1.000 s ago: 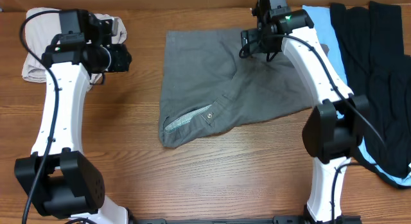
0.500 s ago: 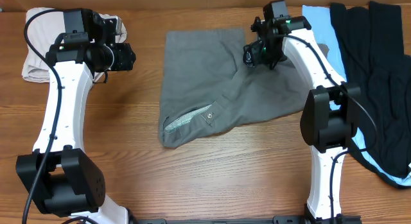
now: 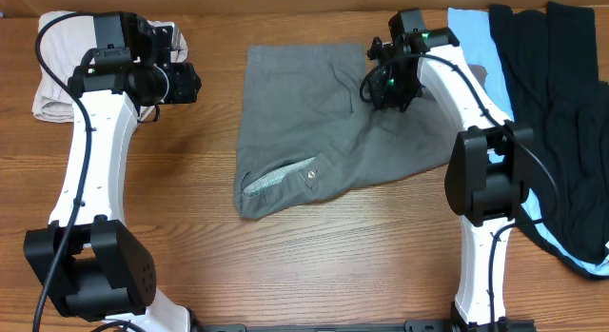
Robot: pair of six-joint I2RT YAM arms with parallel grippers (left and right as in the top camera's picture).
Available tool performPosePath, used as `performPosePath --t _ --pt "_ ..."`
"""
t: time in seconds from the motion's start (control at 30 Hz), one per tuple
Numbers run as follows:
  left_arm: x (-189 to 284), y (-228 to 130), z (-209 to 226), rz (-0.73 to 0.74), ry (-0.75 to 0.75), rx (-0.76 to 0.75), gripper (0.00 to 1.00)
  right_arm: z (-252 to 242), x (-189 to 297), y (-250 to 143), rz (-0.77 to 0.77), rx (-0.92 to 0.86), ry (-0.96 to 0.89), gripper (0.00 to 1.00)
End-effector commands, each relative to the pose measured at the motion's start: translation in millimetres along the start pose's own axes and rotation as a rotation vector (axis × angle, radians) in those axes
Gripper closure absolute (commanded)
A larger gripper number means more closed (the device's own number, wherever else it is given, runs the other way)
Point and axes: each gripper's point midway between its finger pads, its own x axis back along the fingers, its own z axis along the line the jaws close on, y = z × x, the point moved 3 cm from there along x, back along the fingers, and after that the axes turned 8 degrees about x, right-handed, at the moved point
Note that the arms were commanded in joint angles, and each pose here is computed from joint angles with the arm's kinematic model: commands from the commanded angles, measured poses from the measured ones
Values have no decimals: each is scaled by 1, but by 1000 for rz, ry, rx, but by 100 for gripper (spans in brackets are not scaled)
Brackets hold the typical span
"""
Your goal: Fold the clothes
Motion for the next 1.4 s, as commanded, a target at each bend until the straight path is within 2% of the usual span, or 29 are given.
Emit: performPosePath --t 0.0,0.2,0.4,0.63,0.77,0.9,1.17,1.23,1.27,1.3,1.37 --pt "-1 4 -1 -7 -8 -23 51 11 56 21 -108 14 35 96" --pt "-1 4 -1 -7 -8 -22 51 42 132 -3 -76 -35 94 95" --pt "-1 4 -1 -7 -8 -22 50 54 139 -41 89 -130 130 96" --pt "-1 3 -1 1 -7 -24 50 68 156 -54 88 -221 109 96" --pt "-1 1 0 9 1 -34 50 76 171 -74 97 -265 -22 96" --pt "-1 -2 1 22 1 -37 51 93 168 -106 141 -310 -34 96" --pt "-1 -8 1 52 3 -59 55 105 123 -212 263 -519 -31 96" --pt "-1 -9 1 56 3 -65 55 106 112 -234 270 -556 -38 87" --pt "-2 -10 1 58 2 -67 55 106 104 -246 277 -573 -39 73" --pt "-2 -10 0 60 1 -74 56 105 100 -253 284 -588 -43 51" --pt "-3 -11 -3 63 -4 -94 57 105 90 -271 314 -613 -45 27"
